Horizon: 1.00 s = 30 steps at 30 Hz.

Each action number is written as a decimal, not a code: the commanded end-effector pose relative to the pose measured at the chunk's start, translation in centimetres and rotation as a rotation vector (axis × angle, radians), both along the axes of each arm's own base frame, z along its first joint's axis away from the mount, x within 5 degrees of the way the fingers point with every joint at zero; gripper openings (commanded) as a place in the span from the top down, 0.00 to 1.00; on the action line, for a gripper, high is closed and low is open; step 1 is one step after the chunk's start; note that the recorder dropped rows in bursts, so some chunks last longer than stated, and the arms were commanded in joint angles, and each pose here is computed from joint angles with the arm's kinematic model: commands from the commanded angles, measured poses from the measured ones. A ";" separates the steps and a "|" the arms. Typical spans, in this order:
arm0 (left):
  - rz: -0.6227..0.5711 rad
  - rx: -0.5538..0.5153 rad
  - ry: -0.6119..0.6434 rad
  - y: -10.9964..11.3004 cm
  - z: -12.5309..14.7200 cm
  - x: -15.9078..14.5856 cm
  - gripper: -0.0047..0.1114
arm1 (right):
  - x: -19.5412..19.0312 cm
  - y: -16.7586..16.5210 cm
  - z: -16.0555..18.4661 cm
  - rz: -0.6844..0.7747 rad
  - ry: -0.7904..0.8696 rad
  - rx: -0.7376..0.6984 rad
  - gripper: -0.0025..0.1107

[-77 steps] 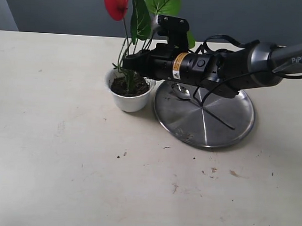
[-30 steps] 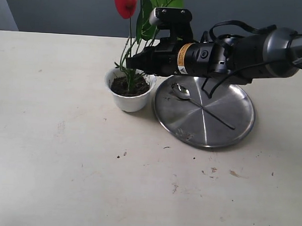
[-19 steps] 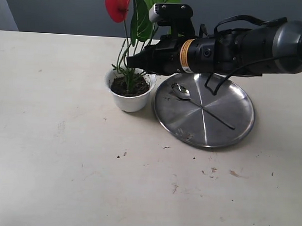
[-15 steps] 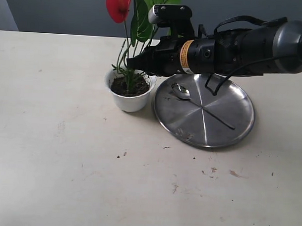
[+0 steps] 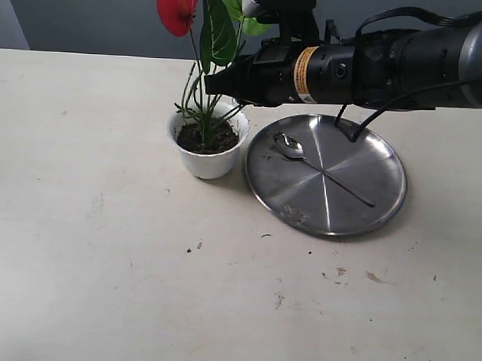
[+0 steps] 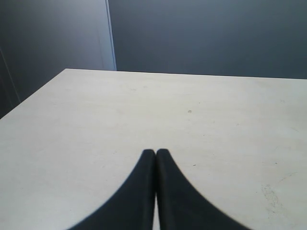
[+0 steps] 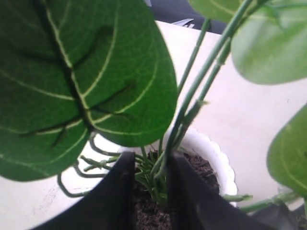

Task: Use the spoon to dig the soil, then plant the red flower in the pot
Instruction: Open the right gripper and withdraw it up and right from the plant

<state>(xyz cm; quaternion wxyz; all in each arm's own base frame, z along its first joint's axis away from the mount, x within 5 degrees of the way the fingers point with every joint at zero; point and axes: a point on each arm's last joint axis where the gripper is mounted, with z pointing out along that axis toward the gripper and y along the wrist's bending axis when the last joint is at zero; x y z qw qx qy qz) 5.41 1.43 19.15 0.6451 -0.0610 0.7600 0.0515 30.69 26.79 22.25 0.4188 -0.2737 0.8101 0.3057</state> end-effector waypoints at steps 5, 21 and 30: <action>-0.004 0.000 -0.006 0.0 0.0 0.0 0.96 | -0.2 -0.3 0.4 0.001 -0.012 -0.004 0.76; -0.004 0.000 -0.006 0.0 0.0 0.0 0.96 | -1.3 -1.1 1.5 0.014 -0.037 -0.004 0.76; -0.004 0.000 -0.006 0.0 0.0 0.0 0.96 | -2.2 -1.0 2.5 0.068 -0.043 0.035 0.77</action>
